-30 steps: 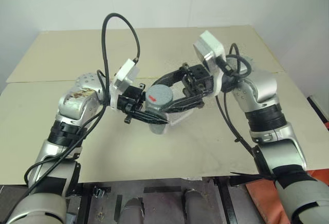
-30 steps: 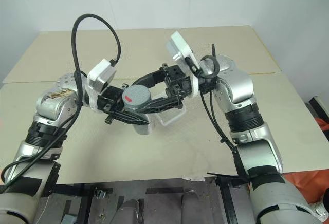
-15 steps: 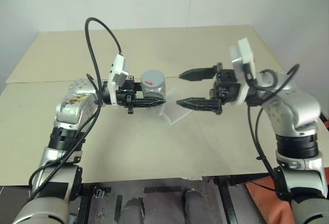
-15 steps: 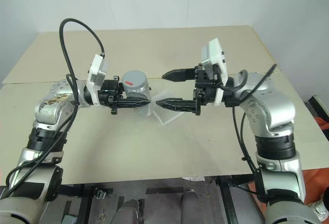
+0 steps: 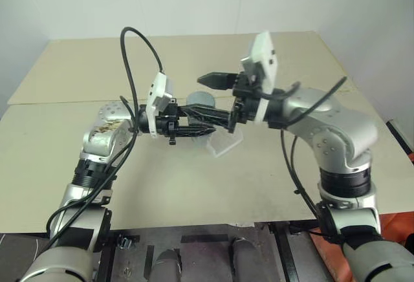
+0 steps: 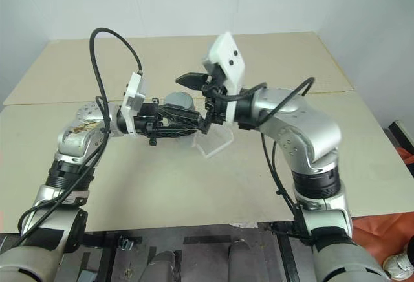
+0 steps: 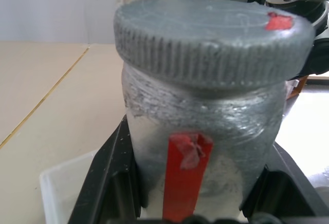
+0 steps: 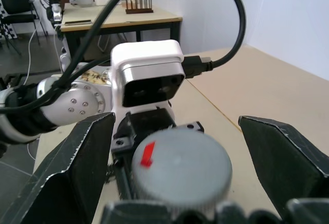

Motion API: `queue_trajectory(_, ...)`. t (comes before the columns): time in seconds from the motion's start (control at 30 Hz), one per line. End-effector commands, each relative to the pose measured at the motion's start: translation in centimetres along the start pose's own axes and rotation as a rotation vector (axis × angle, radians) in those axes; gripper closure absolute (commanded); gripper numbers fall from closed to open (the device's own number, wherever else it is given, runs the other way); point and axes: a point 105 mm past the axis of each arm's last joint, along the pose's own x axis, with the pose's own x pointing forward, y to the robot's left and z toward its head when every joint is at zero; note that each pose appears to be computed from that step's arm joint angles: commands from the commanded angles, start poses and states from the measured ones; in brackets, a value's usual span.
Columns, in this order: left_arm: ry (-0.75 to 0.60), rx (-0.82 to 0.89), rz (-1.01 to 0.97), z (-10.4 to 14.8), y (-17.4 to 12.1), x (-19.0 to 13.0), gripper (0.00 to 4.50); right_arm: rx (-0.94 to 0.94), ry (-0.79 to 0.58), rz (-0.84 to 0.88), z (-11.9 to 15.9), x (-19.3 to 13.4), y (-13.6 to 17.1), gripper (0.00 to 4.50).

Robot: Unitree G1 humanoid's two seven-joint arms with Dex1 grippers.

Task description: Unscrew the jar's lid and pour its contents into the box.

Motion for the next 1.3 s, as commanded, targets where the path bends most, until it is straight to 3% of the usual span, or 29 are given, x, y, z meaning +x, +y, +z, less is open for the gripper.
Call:
queue_trajectory(0.03,-0.014,0.062,-0.025,1.3,-0.1,0.3,2.57,-0.049,-0.022,-0.017,1.0,0.8,-0.1,0.01)
queue_trajectory(0.27,-0.004,0.072,-0.016,1.4,0.0,-0.2,2.57,-0.062,0.029,-0.091,-0.2,0.6,-1.6,0.01)
queue_trajectory(0.8,0.019,0.061,-0.034,1.8,-0.5,-2.0,2.57,-0.021,0.022,-0.238,0.1,-5.2,-5.1,0.01)
queue_trajectory(1.13,0.016,0.069,-0.015,1.9,-0.2,-2.0,2.57,-0.054,0.054,-0.211,-0.5,-5.8,-4.6,0.01)
queue_trajectory(1.3,0.011,0.05,0.038,1.1,0.8,-1.4,2.57,-0.076,0.004,-0.157,1.4,-5.7,-3.5,0.01)
